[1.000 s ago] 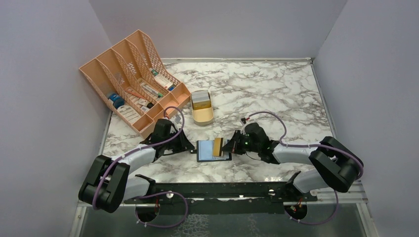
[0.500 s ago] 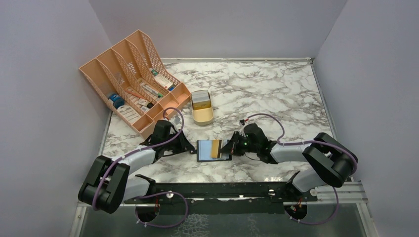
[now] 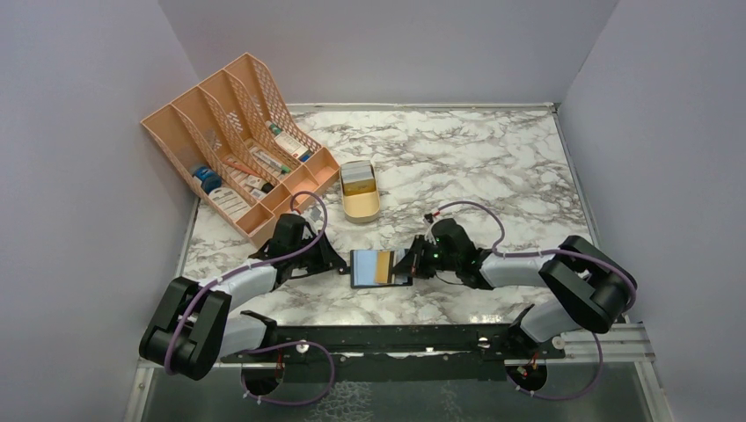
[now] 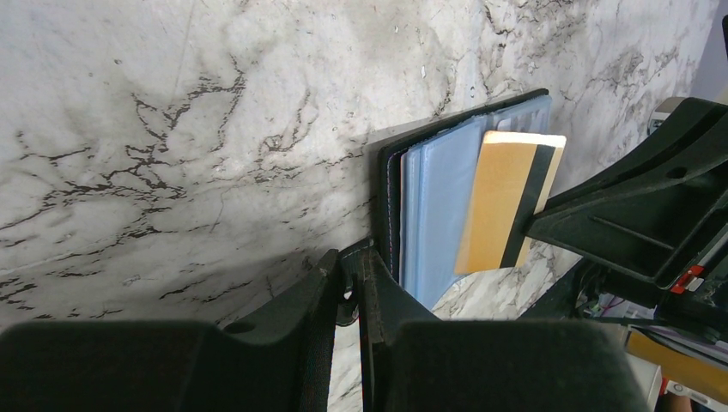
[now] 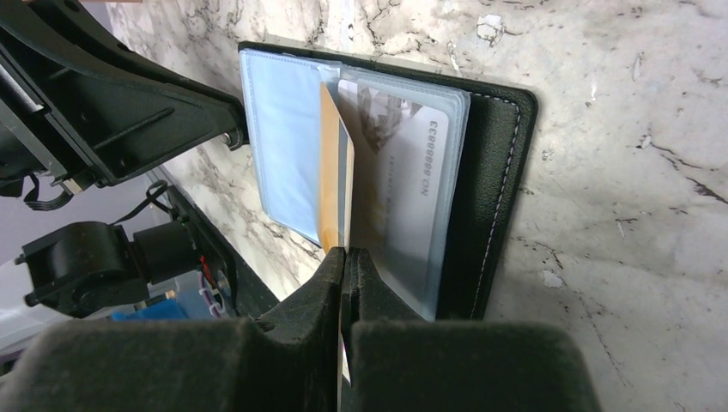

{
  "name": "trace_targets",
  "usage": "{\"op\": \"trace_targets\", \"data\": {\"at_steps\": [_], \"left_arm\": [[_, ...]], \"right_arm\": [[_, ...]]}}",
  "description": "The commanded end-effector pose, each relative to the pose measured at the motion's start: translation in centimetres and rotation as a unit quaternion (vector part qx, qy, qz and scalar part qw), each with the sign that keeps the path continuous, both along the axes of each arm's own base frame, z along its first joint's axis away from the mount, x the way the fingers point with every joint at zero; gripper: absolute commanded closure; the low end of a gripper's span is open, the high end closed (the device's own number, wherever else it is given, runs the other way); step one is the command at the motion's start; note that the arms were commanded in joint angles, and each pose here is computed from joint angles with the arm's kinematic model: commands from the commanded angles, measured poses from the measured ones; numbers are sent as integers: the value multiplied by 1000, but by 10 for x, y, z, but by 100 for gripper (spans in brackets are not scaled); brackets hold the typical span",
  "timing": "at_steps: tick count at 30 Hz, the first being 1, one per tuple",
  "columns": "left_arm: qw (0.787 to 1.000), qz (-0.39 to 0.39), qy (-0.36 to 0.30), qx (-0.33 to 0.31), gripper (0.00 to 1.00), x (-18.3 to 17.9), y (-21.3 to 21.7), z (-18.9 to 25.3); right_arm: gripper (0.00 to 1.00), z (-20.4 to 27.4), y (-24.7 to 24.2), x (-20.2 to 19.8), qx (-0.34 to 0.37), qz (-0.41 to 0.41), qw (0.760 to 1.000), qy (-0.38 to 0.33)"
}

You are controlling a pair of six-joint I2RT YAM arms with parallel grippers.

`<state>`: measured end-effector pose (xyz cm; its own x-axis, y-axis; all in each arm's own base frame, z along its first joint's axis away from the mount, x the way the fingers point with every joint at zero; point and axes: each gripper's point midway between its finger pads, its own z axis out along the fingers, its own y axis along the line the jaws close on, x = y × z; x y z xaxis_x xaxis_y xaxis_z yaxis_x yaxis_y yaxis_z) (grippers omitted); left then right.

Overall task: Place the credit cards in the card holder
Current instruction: Insert the credit card into the card holder.

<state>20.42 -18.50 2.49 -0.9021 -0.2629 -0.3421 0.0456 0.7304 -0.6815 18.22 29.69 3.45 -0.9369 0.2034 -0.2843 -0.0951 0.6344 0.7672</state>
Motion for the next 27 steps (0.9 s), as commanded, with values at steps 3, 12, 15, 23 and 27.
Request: {"op": "trace_targets", "data": {"at_steps": [3,12,15,23,27], "left_arm": [[1000,-3,-8,3,84,4,-2,2],[1000,-16,-9,4,84,8,-6,2],[1000,-15,-7,2,84,8,-6,1],[999,-24,-14,-18,84,9,-13,8],[1000,-12,-12,-23,84,9,-13,10]], "right_arm": [[99,-6,3,-4,-14,25,1000,13],[99,-12,7,-7,-21,49,998,21],[99,-12,9,-5,-23,53,998,18],[97,-14,17,3,-41,83,996,3],[78,-11,15,7,-56,81,995,0]]}}
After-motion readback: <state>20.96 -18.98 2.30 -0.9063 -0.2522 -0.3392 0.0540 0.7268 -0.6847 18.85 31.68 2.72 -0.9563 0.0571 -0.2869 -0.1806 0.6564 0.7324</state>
